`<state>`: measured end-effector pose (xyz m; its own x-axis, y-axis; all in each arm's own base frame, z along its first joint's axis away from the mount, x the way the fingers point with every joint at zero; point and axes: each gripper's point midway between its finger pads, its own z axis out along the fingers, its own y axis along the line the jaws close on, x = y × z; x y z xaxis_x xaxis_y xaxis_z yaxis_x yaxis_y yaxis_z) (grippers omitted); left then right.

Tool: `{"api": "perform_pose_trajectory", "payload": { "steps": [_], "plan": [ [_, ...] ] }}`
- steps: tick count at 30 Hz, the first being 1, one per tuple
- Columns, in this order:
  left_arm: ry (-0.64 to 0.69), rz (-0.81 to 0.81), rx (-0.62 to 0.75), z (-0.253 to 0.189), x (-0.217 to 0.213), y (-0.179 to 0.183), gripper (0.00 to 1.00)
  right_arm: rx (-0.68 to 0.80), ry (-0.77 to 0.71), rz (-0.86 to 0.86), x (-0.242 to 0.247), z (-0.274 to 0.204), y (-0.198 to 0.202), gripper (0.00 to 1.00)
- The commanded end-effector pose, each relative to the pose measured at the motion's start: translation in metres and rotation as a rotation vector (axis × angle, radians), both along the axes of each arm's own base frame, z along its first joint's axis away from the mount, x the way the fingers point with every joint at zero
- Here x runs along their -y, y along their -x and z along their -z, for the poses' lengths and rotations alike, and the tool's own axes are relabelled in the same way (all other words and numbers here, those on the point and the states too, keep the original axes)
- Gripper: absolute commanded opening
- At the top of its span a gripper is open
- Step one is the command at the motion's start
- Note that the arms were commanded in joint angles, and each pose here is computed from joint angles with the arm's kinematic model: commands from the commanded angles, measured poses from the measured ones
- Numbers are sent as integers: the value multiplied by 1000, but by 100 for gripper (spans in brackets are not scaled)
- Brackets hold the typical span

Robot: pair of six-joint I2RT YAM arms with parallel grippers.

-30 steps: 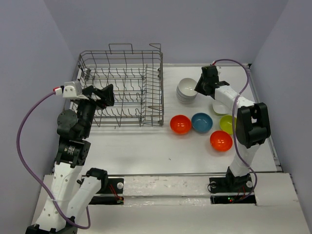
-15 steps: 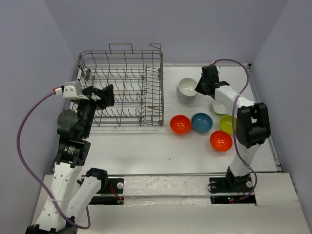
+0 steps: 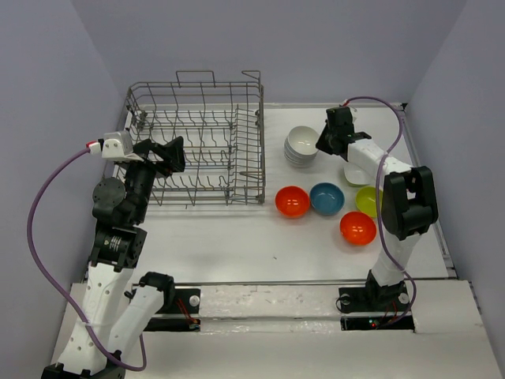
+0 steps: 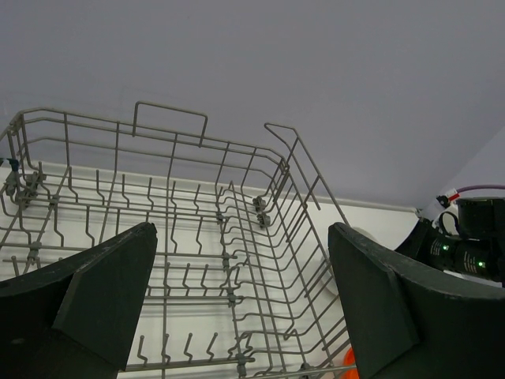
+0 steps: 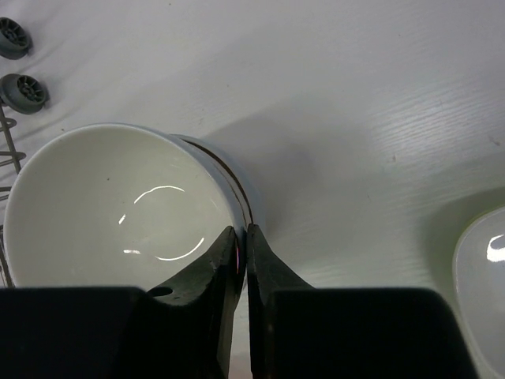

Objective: Load the bowls into the dish rack
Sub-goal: Pick up the bowl from the bowl.

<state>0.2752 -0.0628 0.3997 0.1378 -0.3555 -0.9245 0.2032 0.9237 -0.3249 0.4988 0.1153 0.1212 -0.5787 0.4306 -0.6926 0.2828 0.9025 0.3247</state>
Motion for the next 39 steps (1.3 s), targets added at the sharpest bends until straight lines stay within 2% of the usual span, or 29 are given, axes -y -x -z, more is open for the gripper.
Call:
{"api": "perform_pose_trajectory", "payload": {
  "steps": [1,6,9,24,39],
  "plan": [
    [16,-13,41,-11,-4,2,99,44,-24,-11,-7,-9,-6,12],
    [16,-12,41,-11,-4,2,99,47,-25,-13,-7,-10,-5,8],
    [16,-12,38,-10,-3,1,99,44,-22,-16,-7,-9,-5,1],
    [15,-10,32,-8,-3,-1,99,71,-40,-39,-11,-24,-5,1],
    [22,-21,25,-8,-4,-2,99,150,-76,-53,-15,-65,-5,1]
  ]
}}
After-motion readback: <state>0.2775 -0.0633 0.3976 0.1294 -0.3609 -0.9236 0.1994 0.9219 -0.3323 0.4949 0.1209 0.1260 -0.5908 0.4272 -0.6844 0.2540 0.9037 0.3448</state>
